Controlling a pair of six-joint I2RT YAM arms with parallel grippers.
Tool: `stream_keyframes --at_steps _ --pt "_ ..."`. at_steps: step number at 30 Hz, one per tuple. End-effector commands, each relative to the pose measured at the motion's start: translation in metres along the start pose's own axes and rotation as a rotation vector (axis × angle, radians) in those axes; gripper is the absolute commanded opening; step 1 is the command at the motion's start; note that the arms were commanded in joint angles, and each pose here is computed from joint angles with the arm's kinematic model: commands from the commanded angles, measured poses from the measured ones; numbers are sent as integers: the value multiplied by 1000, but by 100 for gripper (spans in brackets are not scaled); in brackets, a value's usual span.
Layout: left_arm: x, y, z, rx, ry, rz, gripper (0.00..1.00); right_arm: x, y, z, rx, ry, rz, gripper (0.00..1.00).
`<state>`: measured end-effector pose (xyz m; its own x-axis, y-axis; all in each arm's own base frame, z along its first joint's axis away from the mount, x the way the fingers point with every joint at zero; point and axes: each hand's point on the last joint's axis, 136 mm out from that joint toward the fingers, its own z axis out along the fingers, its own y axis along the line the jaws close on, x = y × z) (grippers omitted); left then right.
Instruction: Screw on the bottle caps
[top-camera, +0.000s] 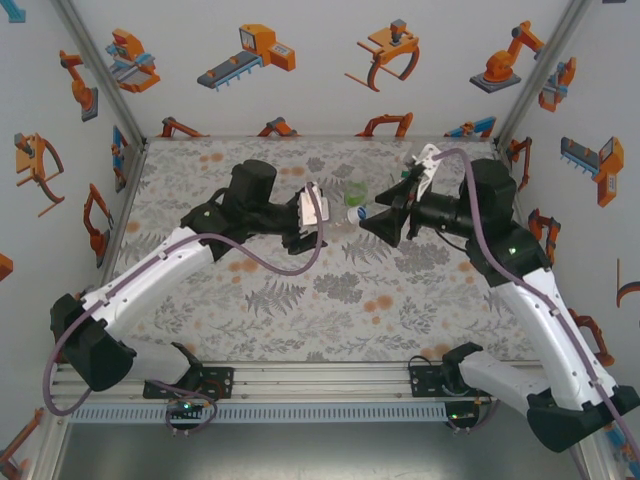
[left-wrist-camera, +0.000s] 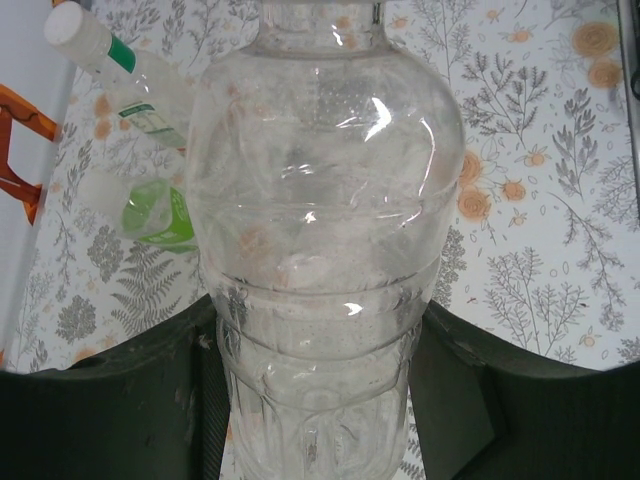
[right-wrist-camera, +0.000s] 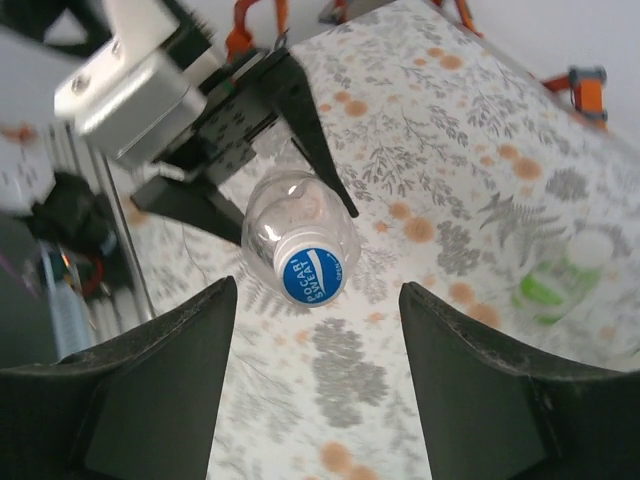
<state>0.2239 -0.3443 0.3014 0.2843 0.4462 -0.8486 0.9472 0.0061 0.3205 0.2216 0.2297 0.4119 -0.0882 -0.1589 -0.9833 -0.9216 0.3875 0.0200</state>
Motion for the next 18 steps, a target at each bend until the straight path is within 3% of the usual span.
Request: stream_keyframes --at_steps 1,7,18 --pt "-5 -12 -9 33 -20 19 0 -3 39 -5 -232 0 -363 61" --pt "-6 -15 -14 33 -15 25 0 0 41 1 -303 -5 -436 61" --pt "-4 -18 -16 38 -6 18 0 4 41 15 -317 -17 -462 49"
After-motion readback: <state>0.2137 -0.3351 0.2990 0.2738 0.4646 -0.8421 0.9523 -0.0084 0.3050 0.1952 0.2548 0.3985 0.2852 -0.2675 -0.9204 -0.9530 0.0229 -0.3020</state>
